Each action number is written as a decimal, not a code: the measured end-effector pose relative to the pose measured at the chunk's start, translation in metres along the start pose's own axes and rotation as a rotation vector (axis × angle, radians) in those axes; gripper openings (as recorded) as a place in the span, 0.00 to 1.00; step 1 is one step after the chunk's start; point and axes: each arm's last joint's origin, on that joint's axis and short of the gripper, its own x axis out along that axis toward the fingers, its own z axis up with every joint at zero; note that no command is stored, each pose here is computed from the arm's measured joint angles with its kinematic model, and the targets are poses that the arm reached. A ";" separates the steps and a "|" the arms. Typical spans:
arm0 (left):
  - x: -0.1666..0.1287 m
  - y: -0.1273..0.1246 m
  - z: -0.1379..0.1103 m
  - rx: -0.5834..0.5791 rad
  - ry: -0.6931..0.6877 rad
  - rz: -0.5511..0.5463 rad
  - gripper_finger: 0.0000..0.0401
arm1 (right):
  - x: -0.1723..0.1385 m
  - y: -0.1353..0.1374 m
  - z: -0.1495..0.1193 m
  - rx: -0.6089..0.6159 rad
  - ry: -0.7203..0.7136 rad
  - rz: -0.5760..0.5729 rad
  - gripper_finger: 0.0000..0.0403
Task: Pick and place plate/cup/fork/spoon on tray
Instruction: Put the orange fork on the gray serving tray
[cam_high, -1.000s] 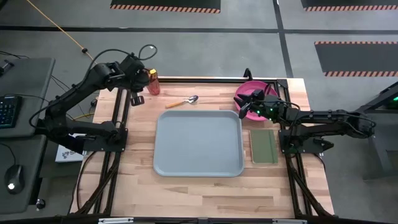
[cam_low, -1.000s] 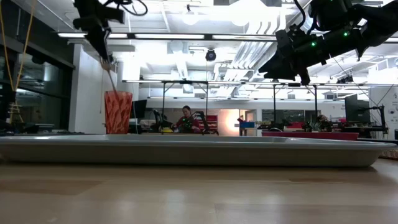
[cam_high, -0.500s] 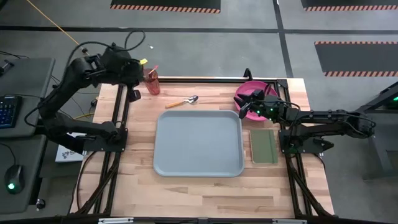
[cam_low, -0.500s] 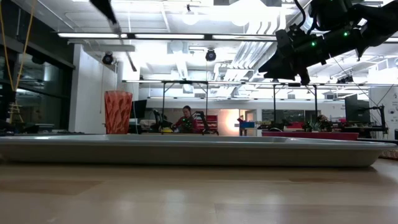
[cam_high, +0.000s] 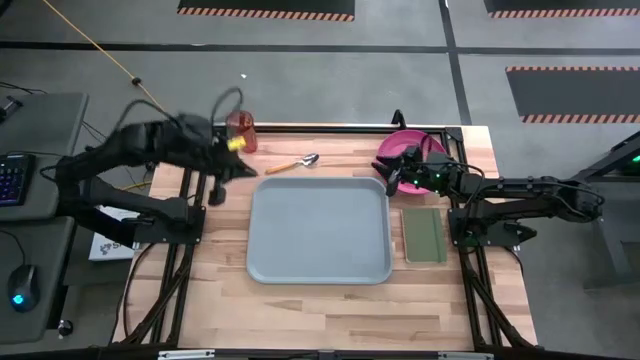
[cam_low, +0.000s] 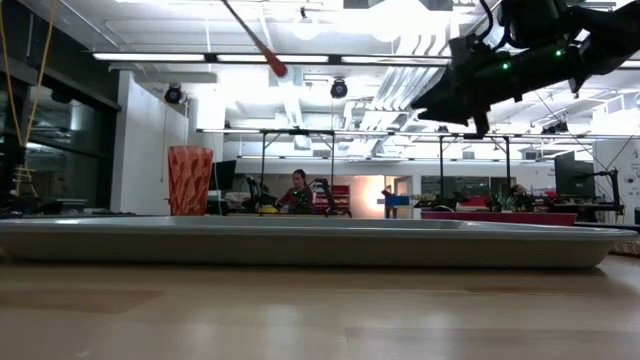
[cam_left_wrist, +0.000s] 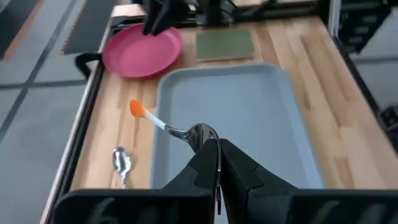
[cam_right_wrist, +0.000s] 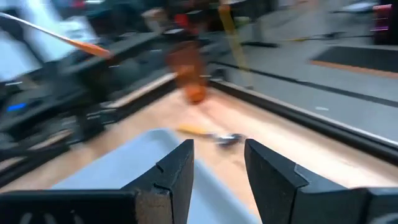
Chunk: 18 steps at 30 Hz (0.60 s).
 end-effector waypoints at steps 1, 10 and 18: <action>0.008 -0.004 -0.005 0.017 0.009 0.004 0.00 | 0.000 0.002 0.001 -0.002 0.003 0.047 0.34; 0.073 -0.050 -0.051 0.155 0.101 -0.028 0.00 | 0.011 0.023 -0.007 -0.067 -0.012 0.297 0.34; 0.104 -0.103 -0.068 0.349 -0.006 -0.033 0.00 | 0.030 0.051 -0.013 -0.075 0.065 0.585 0.34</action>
